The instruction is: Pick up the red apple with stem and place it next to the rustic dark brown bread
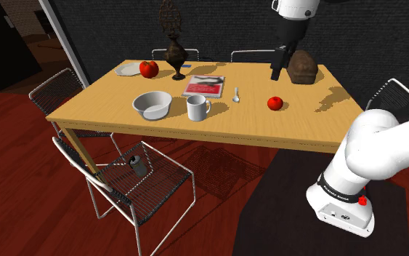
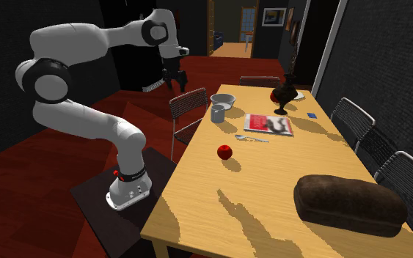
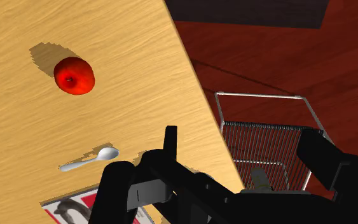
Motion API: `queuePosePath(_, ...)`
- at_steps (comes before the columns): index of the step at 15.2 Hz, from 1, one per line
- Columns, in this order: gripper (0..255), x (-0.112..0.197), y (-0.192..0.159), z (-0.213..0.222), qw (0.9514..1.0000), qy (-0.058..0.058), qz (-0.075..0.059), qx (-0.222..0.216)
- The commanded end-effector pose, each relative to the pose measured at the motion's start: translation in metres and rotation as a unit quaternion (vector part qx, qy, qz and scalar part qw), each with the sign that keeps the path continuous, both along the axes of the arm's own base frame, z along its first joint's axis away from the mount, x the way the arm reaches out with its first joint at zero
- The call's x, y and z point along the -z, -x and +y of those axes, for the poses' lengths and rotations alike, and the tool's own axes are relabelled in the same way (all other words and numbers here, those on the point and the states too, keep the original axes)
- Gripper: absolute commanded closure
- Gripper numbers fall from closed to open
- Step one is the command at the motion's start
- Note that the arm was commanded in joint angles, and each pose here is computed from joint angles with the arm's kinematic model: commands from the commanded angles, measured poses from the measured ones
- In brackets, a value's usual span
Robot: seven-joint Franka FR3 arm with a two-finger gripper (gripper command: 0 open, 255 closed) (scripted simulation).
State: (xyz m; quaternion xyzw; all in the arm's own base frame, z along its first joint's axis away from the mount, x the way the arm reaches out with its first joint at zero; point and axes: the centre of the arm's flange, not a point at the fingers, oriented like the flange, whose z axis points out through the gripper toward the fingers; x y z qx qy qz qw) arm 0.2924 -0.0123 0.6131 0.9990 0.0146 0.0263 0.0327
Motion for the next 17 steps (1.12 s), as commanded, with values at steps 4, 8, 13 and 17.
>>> queuePosePath(4, 0, 0.025, -0.018, -0.027, 0.9997, 0.003, 0.019, 0.011)
queuePosePath(8, 0, 0.059, -0.040, -0.064, 0.9986, 0.008, 0.045, 0.027)
queuePosePath(13, 0, 0.103, -0.063, -0.111, 0.9959, 0.014, 0.077, 0.046)
queuePosePath(17, 0, 0.139, -0.078, -0.149, 0.9927, 0.018, 0.102, 0.061)
